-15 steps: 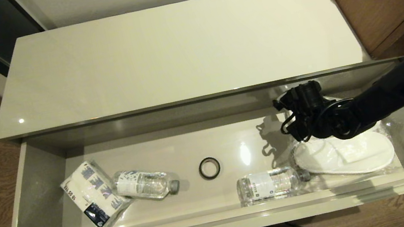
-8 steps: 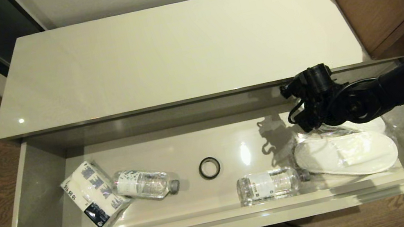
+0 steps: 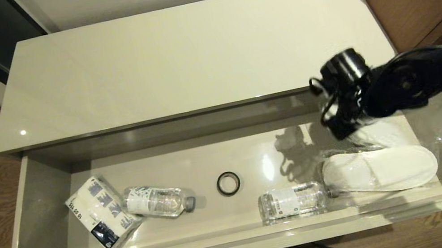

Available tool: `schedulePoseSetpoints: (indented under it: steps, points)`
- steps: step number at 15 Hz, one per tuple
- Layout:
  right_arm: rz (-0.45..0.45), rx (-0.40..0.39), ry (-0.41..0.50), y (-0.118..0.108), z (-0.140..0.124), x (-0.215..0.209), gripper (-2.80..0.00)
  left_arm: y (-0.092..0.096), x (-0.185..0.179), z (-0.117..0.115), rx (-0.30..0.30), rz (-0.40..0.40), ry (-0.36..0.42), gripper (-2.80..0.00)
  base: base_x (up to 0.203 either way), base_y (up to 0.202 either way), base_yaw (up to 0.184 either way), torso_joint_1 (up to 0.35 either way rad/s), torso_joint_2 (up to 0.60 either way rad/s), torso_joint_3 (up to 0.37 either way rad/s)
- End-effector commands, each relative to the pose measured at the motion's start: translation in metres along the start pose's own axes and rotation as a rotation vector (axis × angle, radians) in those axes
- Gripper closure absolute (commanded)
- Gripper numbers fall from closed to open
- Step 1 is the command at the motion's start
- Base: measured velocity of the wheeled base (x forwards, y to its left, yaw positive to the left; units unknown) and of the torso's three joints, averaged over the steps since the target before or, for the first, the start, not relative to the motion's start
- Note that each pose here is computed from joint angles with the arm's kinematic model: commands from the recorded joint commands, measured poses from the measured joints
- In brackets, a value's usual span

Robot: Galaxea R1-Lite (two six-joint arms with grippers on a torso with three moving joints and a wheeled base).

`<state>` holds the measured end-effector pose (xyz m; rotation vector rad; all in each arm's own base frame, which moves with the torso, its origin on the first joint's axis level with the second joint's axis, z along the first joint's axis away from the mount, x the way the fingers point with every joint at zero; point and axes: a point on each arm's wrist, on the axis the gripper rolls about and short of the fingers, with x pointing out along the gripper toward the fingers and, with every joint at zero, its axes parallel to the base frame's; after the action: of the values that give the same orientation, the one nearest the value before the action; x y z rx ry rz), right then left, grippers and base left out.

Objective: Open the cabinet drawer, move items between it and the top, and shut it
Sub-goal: Take out the disposable slippers from the drawer, then place the disposable slippers on the table

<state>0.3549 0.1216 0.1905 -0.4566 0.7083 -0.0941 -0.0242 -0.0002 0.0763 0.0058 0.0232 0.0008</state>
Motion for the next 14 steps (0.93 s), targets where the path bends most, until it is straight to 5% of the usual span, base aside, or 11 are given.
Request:
schedulePoseSetpoints:
  steps: [1,14]
  points:
    - [0.02,0.006,-0.002,-0.007,0.008,-0.029,0.0,0.0,0.0,0.0,0.0,0.001,0.0,0.0,0.0,0.0,0.0,0.0,0.0,0.0]
    - [0.09,0.027,-0.052,-0.04,0.034,-0.109,0.0,0.0,0.0,0.0,0.0,0.001,0.0,0.0,0.0,0.0,0.0,0.0,0.0,0.0]
